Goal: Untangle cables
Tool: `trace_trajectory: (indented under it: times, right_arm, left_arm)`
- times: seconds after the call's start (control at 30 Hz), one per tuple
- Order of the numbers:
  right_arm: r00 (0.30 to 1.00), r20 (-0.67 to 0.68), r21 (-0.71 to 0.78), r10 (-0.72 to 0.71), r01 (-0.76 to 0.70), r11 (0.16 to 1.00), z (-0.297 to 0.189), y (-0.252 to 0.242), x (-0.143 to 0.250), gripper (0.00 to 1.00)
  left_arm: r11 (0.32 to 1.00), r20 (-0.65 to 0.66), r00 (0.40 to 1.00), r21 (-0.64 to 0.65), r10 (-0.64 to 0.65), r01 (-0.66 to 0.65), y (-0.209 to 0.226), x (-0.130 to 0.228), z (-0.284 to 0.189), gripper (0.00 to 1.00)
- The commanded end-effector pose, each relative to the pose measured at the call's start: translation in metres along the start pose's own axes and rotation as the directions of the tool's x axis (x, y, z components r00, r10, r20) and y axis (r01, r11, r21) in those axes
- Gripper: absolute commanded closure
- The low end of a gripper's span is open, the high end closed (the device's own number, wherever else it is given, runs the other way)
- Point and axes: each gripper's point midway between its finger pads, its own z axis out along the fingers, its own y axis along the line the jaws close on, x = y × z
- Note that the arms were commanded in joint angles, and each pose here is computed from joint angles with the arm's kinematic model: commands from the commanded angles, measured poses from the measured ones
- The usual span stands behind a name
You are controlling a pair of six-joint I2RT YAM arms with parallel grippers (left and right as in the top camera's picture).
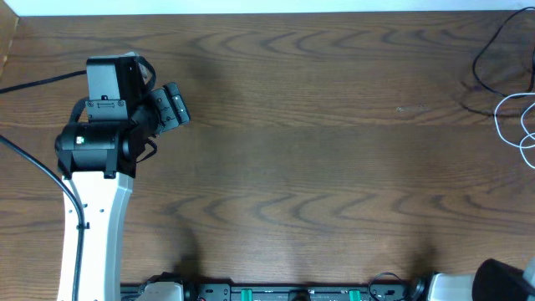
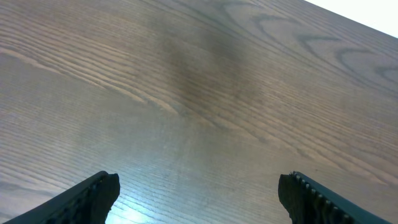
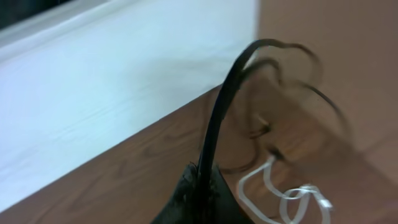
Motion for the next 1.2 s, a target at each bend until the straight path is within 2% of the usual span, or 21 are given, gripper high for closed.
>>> trace_trajectory:
  times: [0.0,0.23,0.4,0.83,0.9,0.93,0.97,1.0,1.1,1.17]
  right_arm:
    - [0.995,0.099,0.081,0.011,-0.019,0.997,-0.029,-0.042,-0.030,0.99]
    - [0.988,0.122,0.262,0.095,-0.124,0.957,-0.025,-0.129,-0.036,0.99]
    - [0.984,0.091,0.326,0.155,-0.177,0.929,-0.004,-0.169,-0.025,0.99]
    - [0.964,-0.135,0.367,0.227,-0.164,0.916,0.102,-0.204,0.042,0.99]
    - [0.957,-0.163,0.374,0.239,-0.164,0.913,0.113,-0.207,0.053,0.97]
    - [0.954,-0.174,0.377,0.246,-0.167,0.911,0.118,-0.209,0.057,0.82]
    - [0.951,-0.184,0.378,0.249,-0.166,0.911,0.121,-0.209,0.061,0.56]
    - [0.950,-0.189,0.379,0.250,-0.165,0.911,0.122,-0.210,0.062,0.41]
    - [0.950,-0.182,0.349,0.252,-0.177,0.920,0.122,-0.204,0.059,0.16]
    - [0.952,-0.178,0.299,0.251,-0.191,0.935,0.120,-0.195,0.054,0.13]
  left_arm:
    - [1.000,0.001,1.000,-0.001,-0.008,0.008,0.001,-0.001,0.001,0.13]
    - [1.000,0.001,1.000,-0.001,-0.008,0.008,0.001,-0.001,0.001,0.13]
    - [1.000,0.001,1.000,-0.001,-0.008,0.008,0.000,-0.001,0.001,0.13]
    - [1.000,0.000,1.000,-0.001,-0.007,0.007,0.000,-0.001,0.001,0.13]
    - [1.000,0.000,1.000,-0.001,-0.007,0.007,0.000,-0.001,0.001,0.13]
    - [1.000,0.000,1.000,-0.001,-0.007,0.007,0.000,-0.001,0.001,0.13]
    - [1.000,0.000,1.000,-0.001,-0.007,0.007,0.000,-0.001,0.001,0.13]
    - [1.000,0.001,1.000,-0.001,-0.007,0.007,0.000,-0.001,0.001,0.13]
    - [1.000,0.006,1.000,0.001,-0.007,0.007,0.000,-0.003,0.001,0.13]
    - [1.000,0.009,1.000,0.002,-0.007,0.007,0.000,-0.003,0.001,0.13]
